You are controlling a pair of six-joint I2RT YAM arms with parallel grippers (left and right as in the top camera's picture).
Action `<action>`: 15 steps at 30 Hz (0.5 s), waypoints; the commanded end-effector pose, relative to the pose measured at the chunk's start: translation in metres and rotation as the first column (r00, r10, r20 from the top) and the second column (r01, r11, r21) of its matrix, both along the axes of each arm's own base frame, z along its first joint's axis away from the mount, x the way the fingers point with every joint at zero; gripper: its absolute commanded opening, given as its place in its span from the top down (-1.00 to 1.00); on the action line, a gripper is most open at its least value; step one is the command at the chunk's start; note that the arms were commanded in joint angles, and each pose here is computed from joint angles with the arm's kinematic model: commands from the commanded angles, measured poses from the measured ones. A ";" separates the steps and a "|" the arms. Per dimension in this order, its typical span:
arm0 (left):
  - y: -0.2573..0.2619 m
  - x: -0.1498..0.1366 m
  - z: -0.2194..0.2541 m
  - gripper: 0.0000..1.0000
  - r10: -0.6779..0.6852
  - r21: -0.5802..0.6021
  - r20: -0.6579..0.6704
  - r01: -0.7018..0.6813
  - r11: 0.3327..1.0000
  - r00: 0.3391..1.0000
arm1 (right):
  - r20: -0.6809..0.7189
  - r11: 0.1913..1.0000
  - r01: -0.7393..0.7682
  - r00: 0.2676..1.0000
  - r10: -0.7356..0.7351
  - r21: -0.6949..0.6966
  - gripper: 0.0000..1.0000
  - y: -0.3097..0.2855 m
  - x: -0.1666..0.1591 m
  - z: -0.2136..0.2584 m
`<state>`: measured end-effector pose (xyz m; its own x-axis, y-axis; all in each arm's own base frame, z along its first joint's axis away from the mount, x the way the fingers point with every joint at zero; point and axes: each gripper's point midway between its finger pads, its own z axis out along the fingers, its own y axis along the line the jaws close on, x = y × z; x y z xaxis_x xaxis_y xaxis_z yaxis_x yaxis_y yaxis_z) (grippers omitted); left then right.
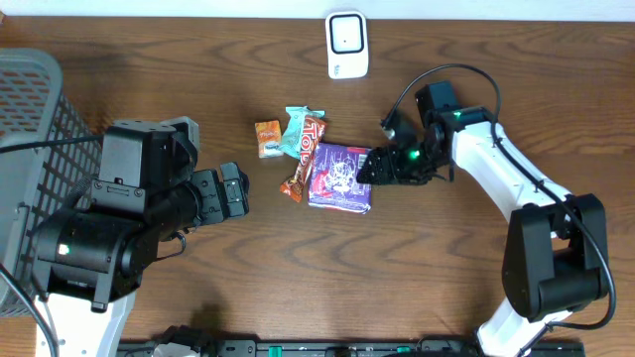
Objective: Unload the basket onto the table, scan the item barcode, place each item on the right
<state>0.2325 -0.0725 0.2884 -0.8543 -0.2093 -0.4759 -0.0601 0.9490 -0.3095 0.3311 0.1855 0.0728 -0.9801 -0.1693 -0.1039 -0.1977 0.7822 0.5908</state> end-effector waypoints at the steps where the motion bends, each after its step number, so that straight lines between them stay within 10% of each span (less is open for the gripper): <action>1: 0.001 0.000 0.000 -0.96 -0.005 0.010 0.002 0.005 1.000 1.000 | 0.007 0.998 -0.013 1.000 0.013 -0.055 -0.54 0.003 -0.001 -0.023; 8: 0.001 0.000 0.000 -0.96 -0.005 0.010 0.002 0.005 1.000 1.000 | 0.008 0.999 -0.003 1.000 0.003 -0.047 0.22 0.007 0.001 -0.040; 15: 0.001 0.000 0.000 -0.96 -0.005 0.010 0.002 0.005 1.000 1.000 | -0.001 0.999 -0.005 1.000 0.005 -0.050 0.09 0.007 -0.001 -0.041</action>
